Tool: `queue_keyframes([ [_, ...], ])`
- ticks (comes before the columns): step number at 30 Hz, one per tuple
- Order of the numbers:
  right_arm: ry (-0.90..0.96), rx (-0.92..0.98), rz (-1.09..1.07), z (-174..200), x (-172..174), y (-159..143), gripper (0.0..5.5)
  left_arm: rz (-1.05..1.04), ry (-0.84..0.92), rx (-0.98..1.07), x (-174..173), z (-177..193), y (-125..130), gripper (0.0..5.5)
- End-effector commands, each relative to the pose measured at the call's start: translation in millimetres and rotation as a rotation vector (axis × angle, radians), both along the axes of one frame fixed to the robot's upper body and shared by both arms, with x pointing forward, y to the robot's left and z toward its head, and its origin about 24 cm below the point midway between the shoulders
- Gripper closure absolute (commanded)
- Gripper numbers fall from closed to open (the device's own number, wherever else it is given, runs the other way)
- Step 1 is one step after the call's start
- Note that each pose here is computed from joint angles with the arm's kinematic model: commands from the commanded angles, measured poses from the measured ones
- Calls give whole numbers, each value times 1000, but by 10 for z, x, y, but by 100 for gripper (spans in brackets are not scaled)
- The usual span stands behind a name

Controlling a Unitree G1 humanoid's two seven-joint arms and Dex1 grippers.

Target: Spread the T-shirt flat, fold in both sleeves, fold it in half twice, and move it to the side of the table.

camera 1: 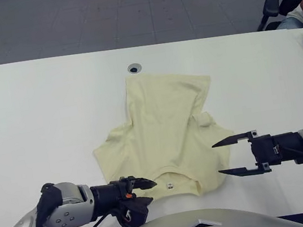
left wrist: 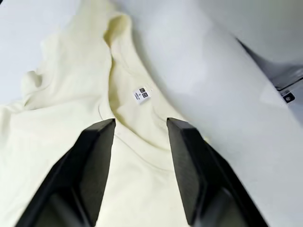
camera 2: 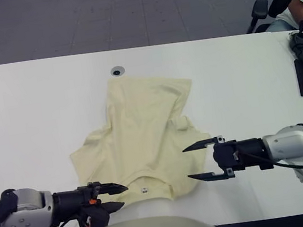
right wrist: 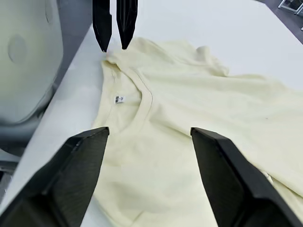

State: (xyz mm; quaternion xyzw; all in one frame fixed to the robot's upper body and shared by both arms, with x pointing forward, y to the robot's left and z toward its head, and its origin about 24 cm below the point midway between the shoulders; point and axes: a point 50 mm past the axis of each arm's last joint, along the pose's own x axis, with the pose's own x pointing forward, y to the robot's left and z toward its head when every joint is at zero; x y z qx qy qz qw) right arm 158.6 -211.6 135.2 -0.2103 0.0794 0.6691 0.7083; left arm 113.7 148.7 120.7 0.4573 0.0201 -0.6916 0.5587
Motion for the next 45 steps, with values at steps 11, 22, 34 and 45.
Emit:
queue_keyframes([
  [11,-299,-340,-208,-415,508,-229,10,371,-567,181,1070,-220,579,97],
  [22,-471,-330,-336,-530,800,-273,10,348,-470,183,997,-678,590,12],
  [34,-305,-677,-352,-688,555,-909,10,442,-406,207,780,-752,764,12],
  [45,-331,-575,-343,-441,564,-838,10,389,-289,45,599,-653,302,12],
])
